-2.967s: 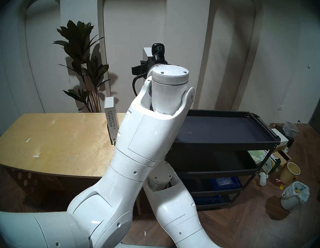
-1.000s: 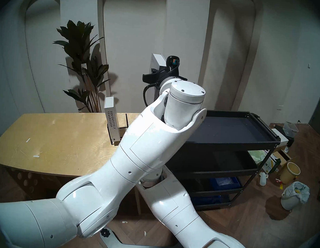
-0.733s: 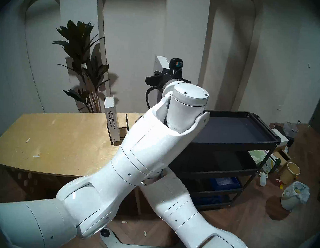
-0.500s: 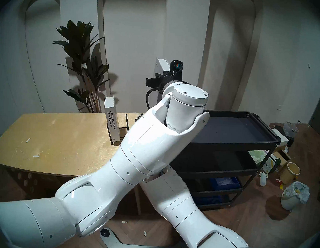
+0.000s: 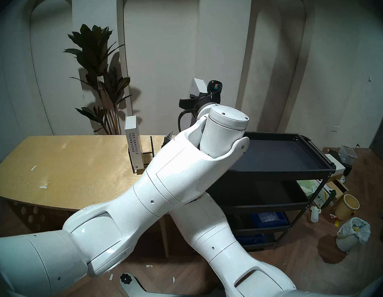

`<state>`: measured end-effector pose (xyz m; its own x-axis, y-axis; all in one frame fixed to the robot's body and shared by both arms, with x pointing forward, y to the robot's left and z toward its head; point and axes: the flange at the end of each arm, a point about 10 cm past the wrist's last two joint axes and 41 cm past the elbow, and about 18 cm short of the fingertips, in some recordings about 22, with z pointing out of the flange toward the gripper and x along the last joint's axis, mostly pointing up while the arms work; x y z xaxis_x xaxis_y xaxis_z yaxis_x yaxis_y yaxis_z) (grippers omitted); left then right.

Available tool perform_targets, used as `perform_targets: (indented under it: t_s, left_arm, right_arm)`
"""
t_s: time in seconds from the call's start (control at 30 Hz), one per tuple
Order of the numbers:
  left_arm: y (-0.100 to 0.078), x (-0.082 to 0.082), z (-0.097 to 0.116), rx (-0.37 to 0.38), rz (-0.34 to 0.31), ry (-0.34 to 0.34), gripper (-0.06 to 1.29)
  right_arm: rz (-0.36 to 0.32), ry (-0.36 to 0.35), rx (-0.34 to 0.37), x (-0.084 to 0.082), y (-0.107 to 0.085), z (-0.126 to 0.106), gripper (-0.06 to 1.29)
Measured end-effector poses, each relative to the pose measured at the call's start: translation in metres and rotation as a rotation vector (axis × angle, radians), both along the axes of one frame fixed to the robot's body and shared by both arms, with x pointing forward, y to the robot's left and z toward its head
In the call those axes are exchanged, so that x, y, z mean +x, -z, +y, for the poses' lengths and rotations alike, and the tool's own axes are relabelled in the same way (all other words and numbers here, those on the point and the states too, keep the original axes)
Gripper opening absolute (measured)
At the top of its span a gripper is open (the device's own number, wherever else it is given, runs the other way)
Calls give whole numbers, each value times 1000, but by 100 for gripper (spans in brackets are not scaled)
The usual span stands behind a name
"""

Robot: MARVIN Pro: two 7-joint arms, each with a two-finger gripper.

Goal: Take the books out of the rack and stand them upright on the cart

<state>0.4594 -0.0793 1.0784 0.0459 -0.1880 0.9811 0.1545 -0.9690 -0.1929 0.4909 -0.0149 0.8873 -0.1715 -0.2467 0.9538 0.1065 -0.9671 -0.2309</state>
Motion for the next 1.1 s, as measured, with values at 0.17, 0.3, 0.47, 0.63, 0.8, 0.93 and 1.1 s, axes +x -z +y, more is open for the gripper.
perform_targets:
  t_s: [0.17,0.3,0.47,0.63,0.8,0.93,1.1]
  left_arm:
    - [-3,-2,-3,3,-9,10,53]
    - [-5,-1,-4,7,-13,17,53]
    - [-6,6,-1,9,-4,10,53]
    - [-7,14,5,5,9,-3,53]
    - [-8,21,8,-6,16,-15,53]
    - [-9,25,10,-16,19,-26,53]
    - [-12,31,14,-29,23,-41,53]
  right_arm:
    - [2,-3,23,4,-6,-2,124]
    - [10,-10,33,8,-10,-3,124]
    - [34,-29,46,11,-13,-1,124]
    - [56,-48,53,15,-15,1,124]
    - [72,-57,54,18,-16,3,124]
    - [79,-61,53,19,-18,4,124]
    - [91,-49,48,20,-17,4,124]
